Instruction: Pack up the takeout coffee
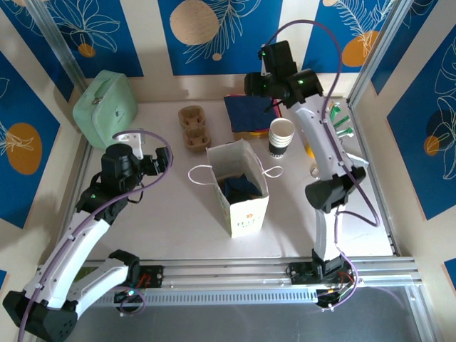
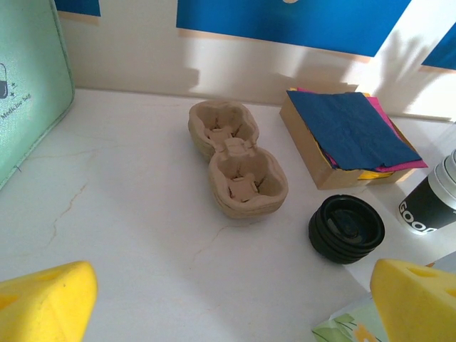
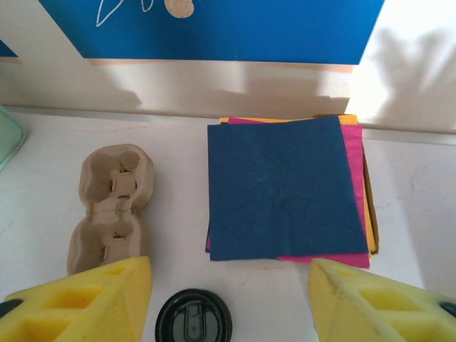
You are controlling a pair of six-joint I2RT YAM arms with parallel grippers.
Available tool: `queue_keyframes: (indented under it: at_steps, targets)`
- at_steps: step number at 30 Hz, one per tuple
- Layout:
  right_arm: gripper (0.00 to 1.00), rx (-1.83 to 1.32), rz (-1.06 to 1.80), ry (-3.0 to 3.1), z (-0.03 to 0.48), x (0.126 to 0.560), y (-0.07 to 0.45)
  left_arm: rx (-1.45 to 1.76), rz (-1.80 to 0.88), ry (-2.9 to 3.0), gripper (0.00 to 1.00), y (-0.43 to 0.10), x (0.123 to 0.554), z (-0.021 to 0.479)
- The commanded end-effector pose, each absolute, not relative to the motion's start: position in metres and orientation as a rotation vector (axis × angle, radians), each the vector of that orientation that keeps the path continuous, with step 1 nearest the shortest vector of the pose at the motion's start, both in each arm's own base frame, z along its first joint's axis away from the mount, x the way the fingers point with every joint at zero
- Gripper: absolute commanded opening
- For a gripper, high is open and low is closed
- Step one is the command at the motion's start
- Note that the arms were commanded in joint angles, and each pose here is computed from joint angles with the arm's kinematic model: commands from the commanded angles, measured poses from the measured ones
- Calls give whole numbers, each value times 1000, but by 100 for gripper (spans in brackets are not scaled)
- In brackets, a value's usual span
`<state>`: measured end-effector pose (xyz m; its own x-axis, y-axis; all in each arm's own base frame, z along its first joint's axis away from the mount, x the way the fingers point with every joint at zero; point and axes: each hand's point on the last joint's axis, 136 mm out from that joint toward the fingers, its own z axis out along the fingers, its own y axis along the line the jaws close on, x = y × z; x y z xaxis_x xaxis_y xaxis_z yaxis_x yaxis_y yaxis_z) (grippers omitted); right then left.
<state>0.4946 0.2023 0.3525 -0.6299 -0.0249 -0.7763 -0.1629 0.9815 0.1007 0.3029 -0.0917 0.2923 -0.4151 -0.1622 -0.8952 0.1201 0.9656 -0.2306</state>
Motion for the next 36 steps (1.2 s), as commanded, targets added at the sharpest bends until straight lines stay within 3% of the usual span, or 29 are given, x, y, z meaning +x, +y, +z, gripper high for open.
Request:
queue_keyframes:
  at_steps: [1,23,36]
  targets:
    - [60,-193,132,2194,355,512,203,-31,-283,1942,98,-85,302,307]
    - [61,-141,104,2281,229,601,211,-19,-296,1944,98,-90,309,310]
    - [61,-77,61,2400,150,612,209,-21,-316,1953,98,-93,311,310]
